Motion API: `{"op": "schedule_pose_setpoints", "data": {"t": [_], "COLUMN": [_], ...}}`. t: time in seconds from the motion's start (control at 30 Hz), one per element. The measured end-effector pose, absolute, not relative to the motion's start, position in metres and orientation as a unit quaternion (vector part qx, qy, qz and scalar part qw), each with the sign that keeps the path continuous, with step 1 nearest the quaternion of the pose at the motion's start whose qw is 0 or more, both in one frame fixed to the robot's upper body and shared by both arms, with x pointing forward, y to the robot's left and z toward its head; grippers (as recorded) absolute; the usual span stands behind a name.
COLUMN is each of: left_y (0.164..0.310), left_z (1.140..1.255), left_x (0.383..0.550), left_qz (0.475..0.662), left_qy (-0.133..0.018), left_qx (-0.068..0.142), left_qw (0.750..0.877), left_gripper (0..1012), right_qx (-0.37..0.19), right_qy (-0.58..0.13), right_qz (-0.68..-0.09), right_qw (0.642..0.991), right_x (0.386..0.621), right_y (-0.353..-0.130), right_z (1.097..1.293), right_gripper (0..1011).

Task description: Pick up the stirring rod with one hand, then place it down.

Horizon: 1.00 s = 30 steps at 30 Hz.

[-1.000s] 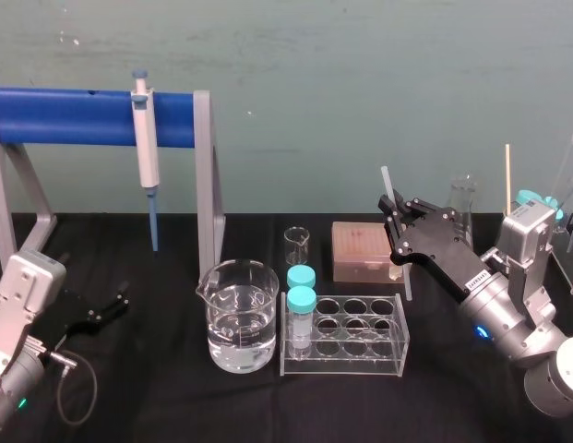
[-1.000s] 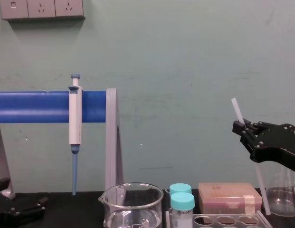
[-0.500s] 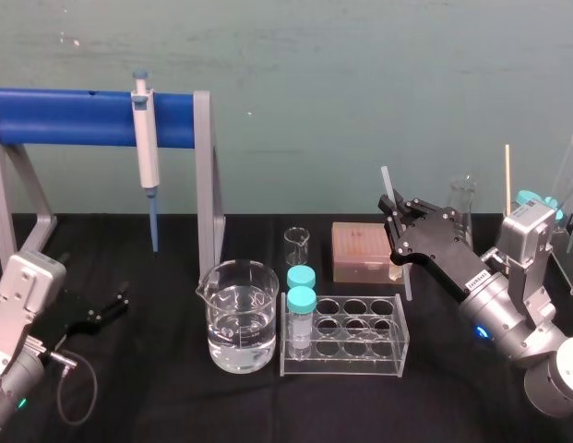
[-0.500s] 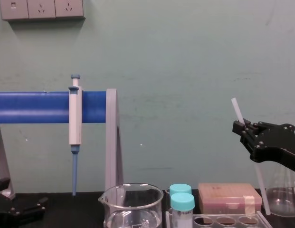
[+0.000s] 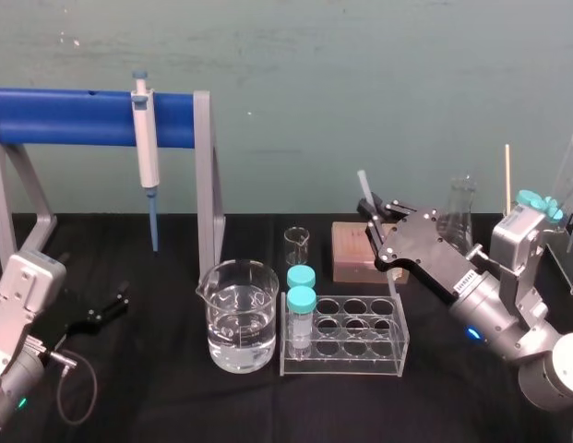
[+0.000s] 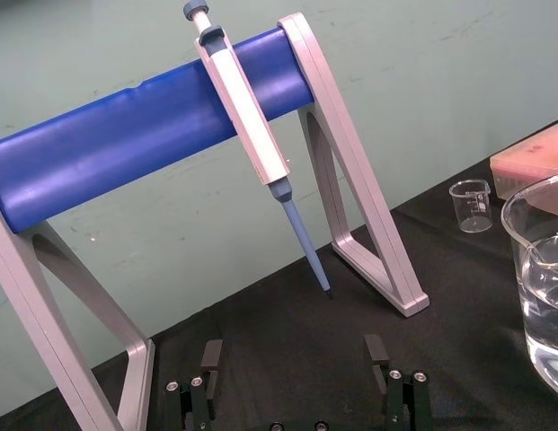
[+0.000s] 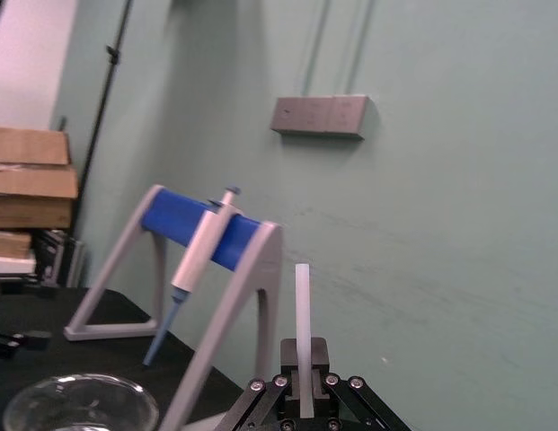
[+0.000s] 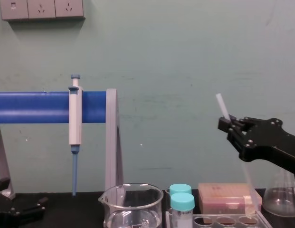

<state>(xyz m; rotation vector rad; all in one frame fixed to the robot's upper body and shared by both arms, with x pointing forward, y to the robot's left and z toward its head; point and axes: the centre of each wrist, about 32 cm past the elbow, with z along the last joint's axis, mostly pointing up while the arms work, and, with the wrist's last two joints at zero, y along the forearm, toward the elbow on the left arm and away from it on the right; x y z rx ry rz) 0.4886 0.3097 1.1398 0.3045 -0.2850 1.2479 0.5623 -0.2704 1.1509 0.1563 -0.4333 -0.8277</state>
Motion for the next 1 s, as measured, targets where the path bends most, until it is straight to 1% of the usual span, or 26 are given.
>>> {"op": "schedule_pose_setpoints", "data": {"t": [0.17, 0.37, 0.7, 1.0], "left_y": [0.310, 0.310, 0.310, 0.310], "left_z": [1.140, 1.140, 1.140, 1.140], "left_x": [0.489, 0.489, 0.489, 0.489], "left_qz": [0.580, 0.580, 0.580, 0.580], "left_qy": [-0.132, -0.132, -0.132, -0.132], "left_qx": [0.142, 0.141, 0.142, 0.141], "left_qw": [0.791, 0.791, 0.791, 0.791], "left_gripper": [1000, 1000, 1000, 1000], "right_qx": [0.079, 0.080, 0.078, 0.080], "right_qy": [-0.212, -0.206, -0.183, -0.143], "right_qz": [-0.377, -0.369, -0.365, -0.360], "right_qw": [0.898, 0.903, 0.909, 0.919], "right_x": [0.564, 0.565, 0.568, 0.574], "right_y": [-0.265, -0.263, -0.267, -0.272], "right_z": [1.152, 1.150, 1.142, 1.132], "right_gripper": [70, 70, 70, 70]}}
